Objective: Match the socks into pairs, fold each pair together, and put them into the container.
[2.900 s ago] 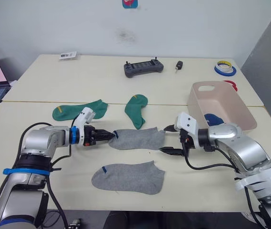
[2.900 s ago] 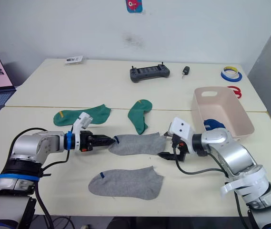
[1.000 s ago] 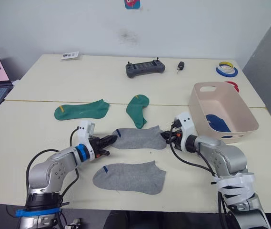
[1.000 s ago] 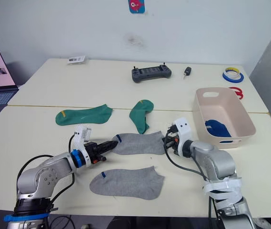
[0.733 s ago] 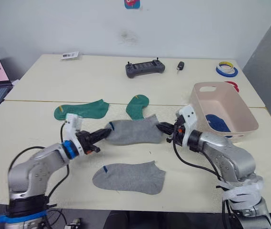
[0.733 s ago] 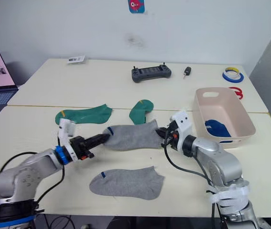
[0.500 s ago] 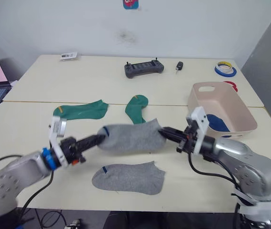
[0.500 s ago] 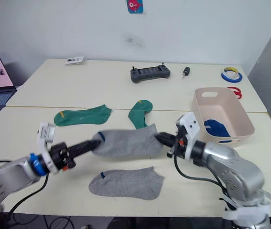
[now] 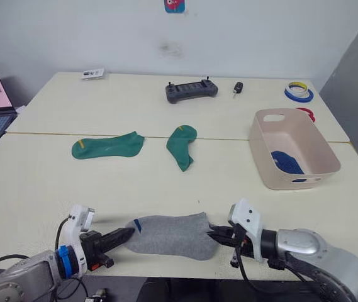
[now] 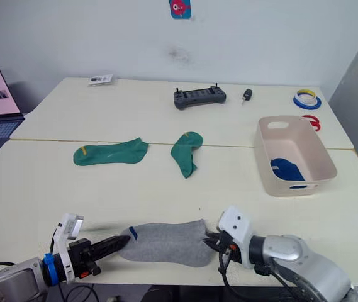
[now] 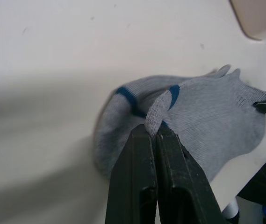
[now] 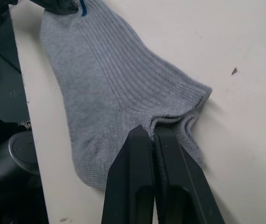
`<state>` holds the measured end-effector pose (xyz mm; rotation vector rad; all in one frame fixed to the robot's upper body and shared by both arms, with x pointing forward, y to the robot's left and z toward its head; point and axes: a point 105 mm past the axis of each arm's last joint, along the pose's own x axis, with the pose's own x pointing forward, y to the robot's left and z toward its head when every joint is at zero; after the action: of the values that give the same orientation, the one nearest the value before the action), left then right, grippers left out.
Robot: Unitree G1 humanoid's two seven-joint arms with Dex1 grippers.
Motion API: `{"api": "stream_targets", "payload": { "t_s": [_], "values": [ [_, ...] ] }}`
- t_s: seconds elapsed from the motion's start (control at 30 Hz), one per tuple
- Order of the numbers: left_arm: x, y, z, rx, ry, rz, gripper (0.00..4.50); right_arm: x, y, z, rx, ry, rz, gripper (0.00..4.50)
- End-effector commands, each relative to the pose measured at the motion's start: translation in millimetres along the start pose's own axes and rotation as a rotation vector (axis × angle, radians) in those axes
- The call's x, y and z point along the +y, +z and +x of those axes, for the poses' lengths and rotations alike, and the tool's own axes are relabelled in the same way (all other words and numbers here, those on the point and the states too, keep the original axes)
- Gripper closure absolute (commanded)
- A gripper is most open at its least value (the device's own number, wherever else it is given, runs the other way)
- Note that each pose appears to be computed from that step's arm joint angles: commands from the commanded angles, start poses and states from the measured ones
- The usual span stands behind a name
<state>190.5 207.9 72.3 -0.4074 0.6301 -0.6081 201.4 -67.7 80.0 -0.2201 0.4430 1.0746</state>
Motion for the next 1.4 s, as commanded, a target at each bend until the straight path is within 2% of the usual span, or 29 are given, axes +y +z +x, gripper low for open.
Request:
{"api": "stream_targets", "payload": {
  "t_s": [0.03, 0.37, 0.53, 0.7, 0.8, 0.83, 0.93, 1.1, 1.23, 1.4],
  "values": [
    [5, 6, 4, -0.026, 0.017, 0.048, 4.5, -4, 4, 2, -0.037, -0.024, -0.04, 4.48],
    [13, 4, 17, -0.021, 0.043, 0.056, 4.5, -20, -5, 10, -0.022, -0.064, -0.082, 4.48],
    [13, 6, 21, -0.044, 0.054, 0.051, 4.5, -26, 1, 11, -0.039, -0.082, -0.091, 4.48],
    [13, 1, 19, -0.026, 0.064, 0.074, 4.5, -27, 2, 11, -0.034, -0.064, -0.078, 4.48],
    [11, 2, 18, -0.056, 0.057, 0.05, 4.5, -27, 7, 11, -0.048, -0.062, -0.074, 4.48],
    [12, 1, 17, -0.054, 0.061, 0.04, 4.5, -28, 8, 11, -0.053, -0.062, -0.072, 4.02],
    [12, -3, 12, -0.045, 0.073, 0.057, 3.87, -29, 9, 8, -0.057, -0.07, -0.072, 3.18],
    [21, -3, -3, -0.088, 0.165, 0.097, 2.46, -32, 20, -2, -0.098, -0.084, -0.075, 1.47],
    [23, 6, -19, -0.124, 0.195, 0.136, 2.41, -30, 36, -16, -0.144, -0.046, -0.102, 0.05],
    [15, 39, -34, -0.204, 0.155, 0.244, 2.41, -25, 50, -21, -0.168, 0.023, -0.179, 0.05]
  ]
}}
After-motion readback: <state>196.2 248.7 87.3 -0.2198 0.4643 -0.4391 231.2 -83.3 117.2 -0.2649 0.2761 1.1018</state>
